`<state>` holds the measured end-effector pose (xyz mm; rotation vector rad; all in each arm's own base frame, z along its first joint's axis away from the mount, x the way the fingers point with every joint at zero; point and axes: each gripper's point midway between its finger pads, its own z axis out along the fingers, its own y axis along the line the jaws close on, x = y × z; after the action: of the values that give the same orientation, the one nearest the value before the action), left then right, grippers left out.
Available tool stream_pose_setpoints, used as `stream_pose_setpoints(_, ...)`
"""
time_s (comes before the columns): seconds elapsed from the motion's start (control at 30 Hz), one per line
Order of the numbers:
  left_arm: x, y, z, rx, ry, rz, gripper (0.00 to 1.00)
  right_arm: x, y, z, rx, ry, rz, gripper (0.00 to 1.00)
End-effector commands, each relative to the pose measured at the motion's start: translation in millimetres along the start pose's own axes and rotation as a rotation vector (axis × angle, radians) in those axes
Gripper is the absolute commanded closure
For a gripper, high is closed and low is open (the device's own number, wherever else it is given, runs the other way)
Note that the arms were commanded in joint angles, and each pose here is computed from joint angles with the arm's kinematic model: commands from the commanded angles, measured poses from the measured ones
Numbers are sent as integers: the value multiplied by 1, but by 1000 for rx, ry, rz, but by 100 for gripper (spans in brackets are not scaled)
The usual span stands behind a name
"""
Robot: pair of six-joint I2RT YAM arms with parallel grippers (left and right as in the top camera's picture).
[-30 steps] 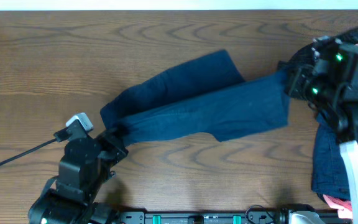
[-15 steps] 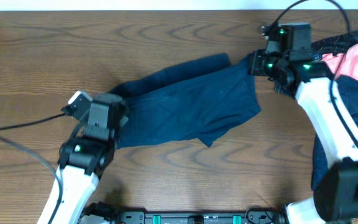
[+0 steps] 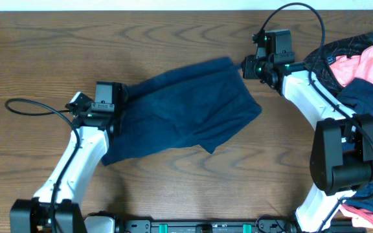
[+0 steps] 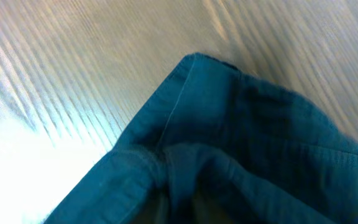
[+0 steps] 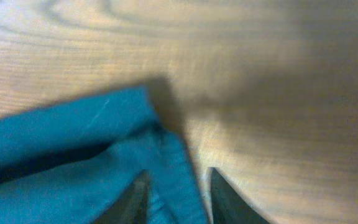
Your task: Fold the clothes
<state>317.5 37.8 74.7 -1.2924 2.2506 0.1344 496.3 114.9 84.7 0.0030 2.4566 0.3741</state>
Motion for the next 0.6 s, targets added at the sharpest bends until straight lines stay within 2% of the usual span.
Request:
stream_pose_setpoints(0.0, -15, 6, 6, -38, -55, -35, 68, -23, 7, -2, 12, -80, -30, 59)
stream_pose_setpoints(0.07, -21, 7, 9, -38, -64, -56, 48, -30, 9, -5, 6, -106, -33, 51)
stream_pose_setpoints(0.1, -24, 8, 9, -36, -66, -68, 44, -31, 9, -7, 7, -108, -31, 51)
stream_pose_setpoints(0.23, -30, 11, 7, 4, -20, -62, 37, -18, 3, -10, 25, -49, -19, 51)
stream_pose_setpoints(0.3, -27, 13, 7, 24, 29, -21, 30, 3, -2, -9, 46, 36, -8, 53)
stream_pose_setpoints(0.4, -15, 20, 8, 19, 112, 4, 26, 33, -14, -9, 94, 144, -4, 60)
stream_pose_setpoints(0.57, 7, 30, 11, 3, 199, 17, 11, 72, -24, 3, 118, 255, -2, 63)
